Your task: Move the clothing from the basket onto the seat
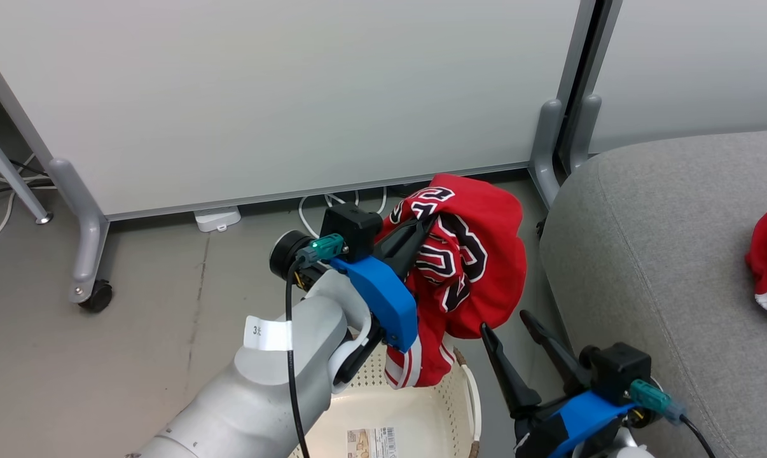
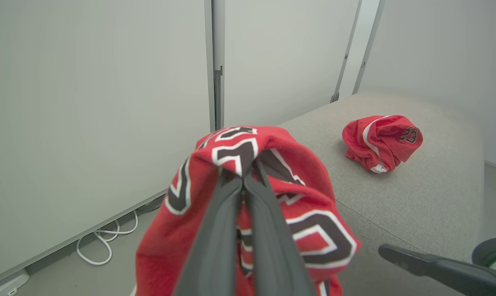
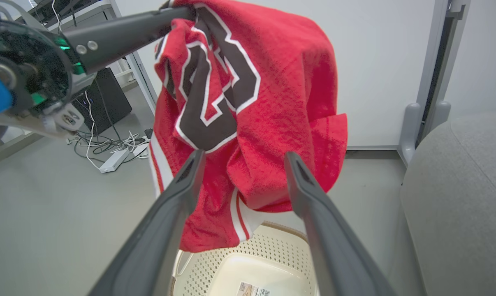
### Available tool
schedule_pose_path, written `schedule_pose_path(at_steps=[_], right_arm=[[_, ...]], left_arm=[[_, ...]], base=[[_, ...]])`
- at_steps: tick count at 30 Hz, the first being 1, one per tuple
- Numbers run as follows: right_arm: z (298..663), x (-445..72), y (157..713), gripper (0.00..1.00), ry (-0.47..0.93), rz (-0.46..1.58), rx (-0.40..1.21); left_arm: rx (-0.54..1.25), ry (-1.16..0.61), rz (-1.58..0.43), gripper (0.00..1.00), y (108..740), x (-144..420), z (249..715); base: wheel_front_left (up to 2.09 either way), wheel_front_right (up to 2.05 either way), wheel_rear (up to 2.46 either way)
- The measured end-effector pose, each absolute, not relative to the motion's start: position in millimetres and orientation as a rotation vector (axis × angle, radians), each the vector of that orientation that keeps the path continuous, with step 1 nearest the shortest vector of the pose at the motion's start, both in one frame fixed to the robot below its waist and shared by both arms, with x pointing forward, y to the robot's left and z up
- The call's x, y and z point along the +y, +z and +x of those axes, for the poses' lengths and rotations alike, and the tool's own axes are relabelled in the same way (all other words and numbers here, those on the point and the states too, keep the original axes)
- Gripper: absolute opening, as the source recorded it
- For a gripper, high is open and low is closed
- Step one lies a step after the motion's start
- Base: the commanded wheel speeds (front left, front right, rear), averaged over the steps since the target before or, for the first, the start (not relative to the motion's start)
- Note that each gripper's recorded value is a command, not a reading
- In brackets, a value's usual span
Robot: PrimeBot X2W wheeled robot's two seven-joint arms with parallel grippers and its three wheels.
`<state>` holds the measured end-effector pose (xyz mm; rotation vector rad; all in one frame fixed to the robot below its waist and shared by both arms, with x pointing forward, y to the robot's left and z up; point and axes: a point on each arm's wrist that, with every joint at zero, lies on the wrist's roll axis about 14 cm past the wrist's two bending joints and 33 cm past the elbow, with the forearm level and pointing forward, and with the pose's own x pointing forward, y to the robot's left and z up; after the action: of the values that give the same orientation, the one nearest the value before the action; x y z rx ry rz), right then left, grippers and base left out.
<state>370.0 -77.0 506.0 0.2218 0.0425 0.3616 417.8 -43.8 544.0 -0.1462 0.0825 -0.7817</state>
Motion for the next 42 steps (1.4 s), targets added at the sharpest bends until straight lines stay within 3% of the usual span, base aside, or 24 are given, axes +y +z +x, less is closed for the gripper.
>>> schedule_pose_path(at_steps=[17,39,40,42], right_arm=[[412.7,-82.6,502.1,1.0,0.351,0.118,0.091],[439.4,-65.8,484.9,1.0,0.402,0.051,0.183],[440.0,-64.9,484.8,0.78,0.404,0.056,0.185],[440.6,-62.4,484.2,0.0,0.41,0.063,0.189]], left_arm=[[0.099,-0.804,-0.155,0.0,537.8,-50.5,415.3],[0.11,-0.826,-0.152,0.0,535.7,-53.3,405.2],[0.111,-0.826,-0.151,0.0,535.3,-53.3,405.1],[0.113,-0.826,-0.152,0.0,534.6,-53.4,405.1]], base=[[0.0,0.0,0.0],[0.0,0.0,0.0],[0.0,0.0,0.0],[0.0,0.0,0.0]])
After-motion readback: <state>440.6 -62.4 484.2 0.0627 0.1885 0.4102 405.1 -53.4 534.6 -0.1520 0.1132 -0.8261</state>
